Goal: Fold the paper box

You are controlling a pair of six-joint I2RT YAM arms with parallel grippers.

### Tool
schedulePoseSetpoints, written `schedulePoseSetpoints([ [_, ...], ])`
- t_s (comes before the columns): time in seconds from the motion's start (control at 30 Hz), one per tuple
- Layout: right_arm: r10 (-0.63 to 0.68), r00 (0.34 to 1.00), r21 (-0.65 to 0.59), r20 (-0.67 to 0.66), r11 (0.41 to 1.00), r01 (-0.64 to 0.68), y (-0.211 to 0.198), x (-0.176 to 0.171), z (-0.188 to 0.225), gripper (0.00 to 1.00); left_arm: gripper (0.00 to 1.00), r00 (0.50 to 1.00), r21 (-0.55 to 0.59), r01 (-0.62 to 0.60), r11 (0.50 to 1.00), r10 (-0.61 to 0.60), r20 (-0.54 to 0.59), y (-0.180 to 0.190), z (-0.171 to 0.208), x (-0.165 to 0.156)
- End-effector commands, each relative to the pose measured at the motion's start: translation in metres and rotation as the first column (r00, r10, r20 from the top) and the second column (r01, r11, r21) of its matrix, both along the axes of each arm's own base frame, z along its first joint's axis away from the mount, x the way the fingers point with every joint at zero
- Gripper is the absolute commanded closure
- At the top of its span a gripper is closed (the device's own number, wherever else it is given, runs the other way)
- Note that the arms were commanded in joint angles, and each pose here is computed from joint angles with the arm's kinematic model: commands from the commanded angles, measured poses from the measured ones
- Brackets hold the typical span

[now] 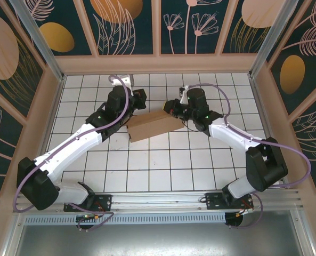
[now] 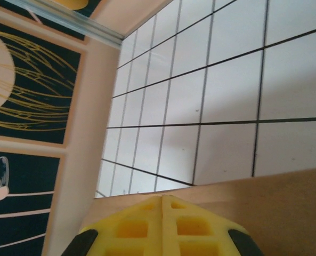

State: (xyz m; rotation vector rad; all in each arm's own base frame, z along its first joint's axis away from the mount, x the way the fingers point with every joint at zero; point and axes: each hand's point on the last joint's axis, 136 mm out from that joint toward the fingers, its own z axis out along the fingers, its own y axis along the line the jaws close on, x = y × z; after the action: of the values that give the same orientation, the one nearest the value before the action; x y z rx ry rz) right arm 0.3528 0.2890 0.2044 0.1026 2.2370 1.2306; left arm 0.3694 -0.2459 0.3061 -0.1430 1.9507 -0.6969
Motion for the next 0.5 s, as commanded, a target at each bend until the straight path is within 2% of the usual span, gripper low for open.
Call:
schedulePoseSetpoints([
  [0.0,-0.039,0.997,-0.032,0.059,0.999,0.041,-0.004,0.001,-0.01,1.0,0.89,0.999,-0.08,-0.023,0.997,0.021,-0.025,0.002,0.002,-0.002],
  [0.13,-0.046,0.999,-0.058,0.02,0.997,0.047,-0.003,-0.003,-0.037,1.0,0.91,0.997,-0.221,-0.014,0.975,-0.004,-0.081,-0.006,-0.003,-0.008],
  [0.27,-0.057,0.998,-0.066,0.004,0.996,0.058,-0.004,-0.005,-0.046,1.0,0.95,0.986,-0.381,0.0,0.925,-0.062,-0.152,-0.02,-0.022,-0.016],
  [0.33,-0.066,0.998,-0.069,0.007,0.995,0.067,-0.006,-0.004,-0.045,1.0,0.98,0.98,-0.421,-0.006,0.907,-0.079,-0.183,-0.026,-0.032,-0.015],
  [0.37,-0.067,0.998,-0.07,0.006,0.995,0.068,-0.006,-0.004,-0.045,1.0,0.99,0.973,-0.413,-0.021,0.91,-0.077,-0.219,-0.026,-0.048,-0.016],
  [0.47,-0.068,0.998,-0.07,0.005,0.995,0.068,-0.006,-0.004,-0.043,1.0,1.0,0.962,-0.427,-0.042,0.903,-0.079,-0.263,-0.029,-0.064,-0.015],
])
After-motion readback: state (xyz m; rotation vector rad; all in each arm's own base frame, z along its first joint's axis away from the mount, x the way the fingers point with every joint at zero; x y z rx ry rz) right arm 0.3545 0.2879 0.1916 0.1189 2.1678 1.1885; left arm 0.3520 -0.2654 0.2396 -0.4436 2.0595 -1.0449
